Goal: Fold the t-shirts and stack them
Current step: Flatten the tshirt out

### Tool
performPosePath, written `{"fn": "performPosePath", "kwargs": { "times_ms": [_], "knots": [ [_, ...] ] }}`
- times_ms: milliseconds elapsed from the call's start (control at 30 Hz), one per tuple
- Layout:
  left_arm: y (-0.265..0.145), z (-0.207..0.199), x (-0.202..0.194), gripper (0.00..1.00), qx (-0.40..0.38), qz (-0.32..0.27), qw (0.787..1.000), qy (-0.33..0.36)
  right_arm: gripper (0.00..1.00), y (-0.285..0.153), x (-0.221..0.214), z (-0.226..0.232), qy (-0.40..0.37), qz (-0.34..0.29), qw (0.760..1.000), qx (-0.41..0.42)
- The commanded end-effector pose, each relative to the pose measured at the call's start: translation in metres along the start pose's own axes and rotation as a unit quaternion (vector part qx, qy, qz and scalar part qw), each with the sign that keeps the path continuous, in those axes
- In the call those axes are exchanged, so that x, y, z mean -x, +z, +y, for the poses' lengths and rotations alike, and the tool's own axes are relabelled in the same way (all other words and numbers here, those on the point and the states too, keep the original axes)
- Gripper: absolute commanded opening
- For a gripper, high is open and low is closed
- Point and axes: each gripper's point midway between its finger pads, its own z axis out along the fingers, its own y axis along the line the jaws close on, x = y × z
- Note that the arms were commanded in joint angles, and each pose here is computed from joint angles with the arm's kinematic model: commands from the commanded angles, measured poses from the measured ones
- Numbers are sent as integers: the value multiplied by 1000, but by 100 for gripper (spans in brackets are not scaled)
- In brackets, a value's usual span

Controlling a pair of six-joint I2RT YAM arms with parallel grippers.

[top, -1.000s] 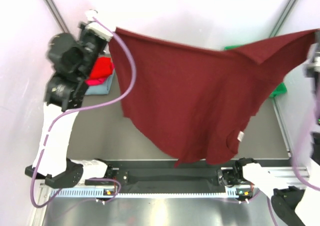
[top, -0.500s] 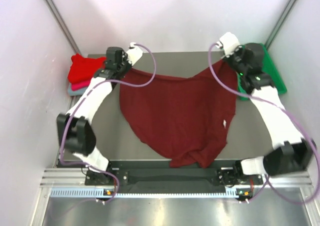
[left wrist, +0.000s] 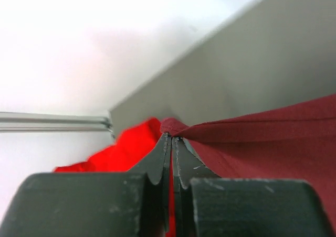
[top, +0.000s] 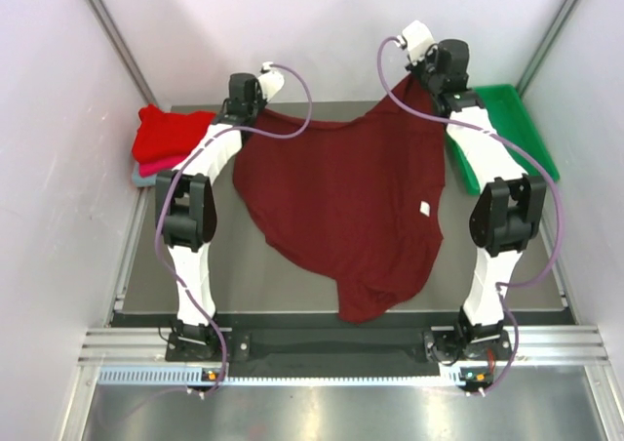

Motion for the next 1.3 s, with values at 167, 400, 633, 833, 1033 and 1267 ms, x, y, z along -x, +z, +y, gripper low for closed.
{"fn": "performPosePath", "kwargs": {
  "times_ms": [167,400,633,833,1033,1267],
  "knots": [
    [-7,75,68,0,146,-133,980,-30,0,-5,76,-48,11,-105,989,-99],
    [14,62,61,0,139,-130,981,-23,0,12,62,-31,0,-89,992,-90],
    [-26,77,73,0,149,-148,976,-51,0,-8,71,-28,5,-86,992,-89],
    [-120,104,106,0,105,-175,975,-93,0,-92,111,-62,43,-120,986,-108],
    [-198,46,47,0,-11,-83,982,-167,0,-193,69,-12,206,-54,977,-17],
    [-305,19,14,0,-79,-99,975,-184,0,-309,61,2,230,-72,970,14]
  ]
}}
